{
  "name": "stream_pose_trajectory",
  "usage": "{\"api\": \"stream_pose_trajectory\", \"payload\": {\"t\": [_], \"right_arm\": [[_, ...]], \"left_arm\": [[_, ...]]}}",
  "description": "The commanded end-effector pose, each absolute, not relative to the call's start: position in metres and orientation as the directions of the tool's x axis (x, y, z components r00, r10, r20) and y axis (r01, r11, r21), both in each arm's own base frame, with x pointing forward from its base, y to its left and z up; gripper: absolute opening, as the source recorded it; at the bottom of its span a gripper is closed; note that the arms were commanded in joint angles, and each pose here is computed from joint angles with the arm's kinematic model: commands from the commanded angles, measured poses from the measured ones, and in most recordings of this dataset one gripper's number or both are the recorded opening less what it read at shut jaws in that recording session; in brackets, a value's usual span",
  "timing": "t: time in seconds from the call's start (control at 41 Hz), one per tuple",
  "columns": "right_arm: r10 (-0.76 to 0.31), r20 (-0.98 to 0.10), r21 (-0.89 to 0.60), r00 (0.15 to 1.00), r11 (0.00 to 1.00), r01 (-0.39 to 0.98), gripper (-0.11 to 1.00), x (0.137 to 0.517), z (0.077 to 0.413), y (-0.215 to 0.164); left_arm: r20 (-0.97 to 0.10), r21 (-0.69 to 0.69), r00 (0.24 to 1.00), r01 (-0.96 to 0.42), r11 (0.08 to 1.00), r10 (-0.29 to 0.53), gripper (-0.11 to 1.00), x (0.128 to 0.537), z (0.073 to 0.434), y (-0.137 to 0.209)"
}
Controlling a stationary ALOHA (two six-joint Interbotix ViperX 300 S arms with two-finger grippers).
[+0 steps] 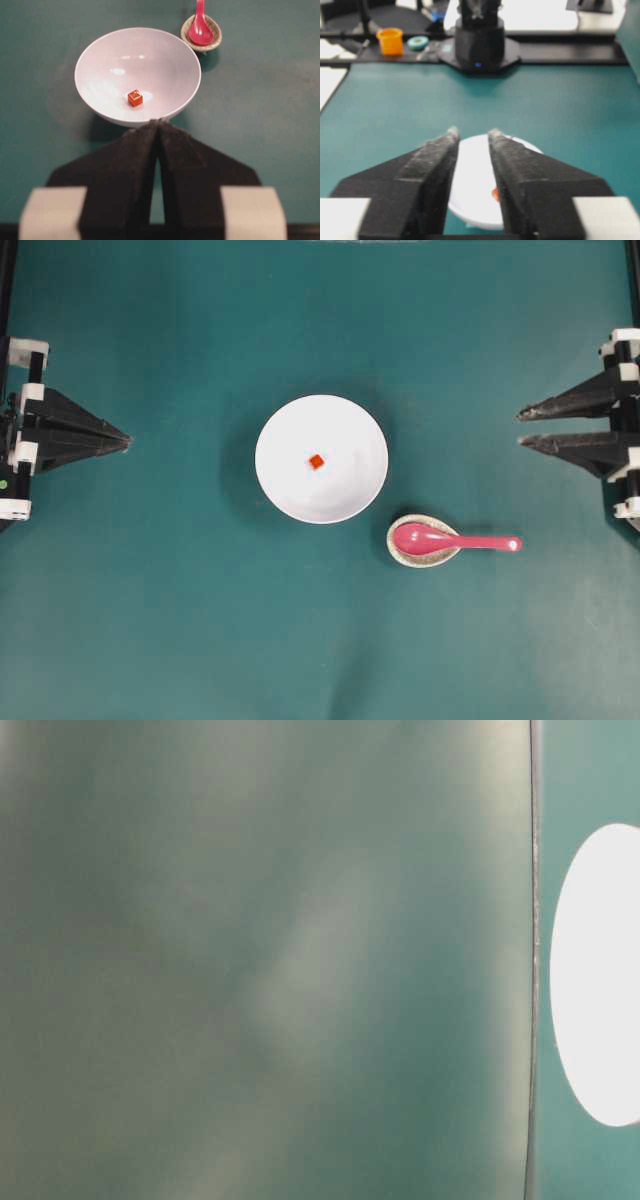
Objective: Grip the spoon and scoop the red block from the bowl with right arm.
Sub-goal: 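Move the right gripper toward the pink spoon handle, then lower the right gripper over the pink spoon handle and close on it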
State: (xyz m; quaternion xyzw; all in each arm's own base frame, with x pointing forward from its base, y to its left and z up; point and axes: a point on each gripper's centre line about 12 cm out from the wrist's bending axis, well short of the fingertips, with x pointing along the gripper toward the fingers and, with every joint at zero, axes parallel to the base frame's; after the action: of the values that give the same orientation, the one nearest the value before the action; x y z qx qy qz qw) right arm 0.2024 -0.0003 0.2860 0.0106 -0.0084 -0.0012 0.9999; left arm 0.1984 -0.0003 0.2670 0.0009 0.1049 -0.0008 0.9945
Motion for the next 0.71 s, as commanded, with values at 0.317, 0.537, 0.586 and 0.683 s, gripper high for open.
{"api": "stream_pose_trajectory", "payload": {"t": [0.317, 0.537, 0.586, 0.683], "right_arm": [[0.037, 0.009, 0.067, 0.999, 0.997, -0.037, 0.41, 0.202, 0.255, 0.009], [0.055, 0.012, 0.118, 0.998, 0.991, -0.056, 0.41, 0.200, 0.227, 0.016], [0.058, 0.013, 0.127, 0.998, 0.990, -0.059, 0.41, 0.199, 0.221, 0.018], [0.067, 0.006, 0.135, 0.998, 0.989, -0.068, 0.41, 0.200, 0.210, 0.021]], "left_arm": [[-0.197, 0.012, 0.980, -0.038, 0.999, 0.039, 0.00, 0.202, 0.276, 0.008], [-0.224, 0.005, 0.974, -0.039, 0.999, 0.039, 0.00, 0.201, 0.273, 0.008], [-0.225, 0.005, 0.974, -0.039, 0.999, 0.039, 0.00, 0.201, 0.272, 0.008], [-0.224, 0.003, 0.974, -0.040, 0.999, 0.039, 0.00, 0.201, 0.273, 0.008]]}}
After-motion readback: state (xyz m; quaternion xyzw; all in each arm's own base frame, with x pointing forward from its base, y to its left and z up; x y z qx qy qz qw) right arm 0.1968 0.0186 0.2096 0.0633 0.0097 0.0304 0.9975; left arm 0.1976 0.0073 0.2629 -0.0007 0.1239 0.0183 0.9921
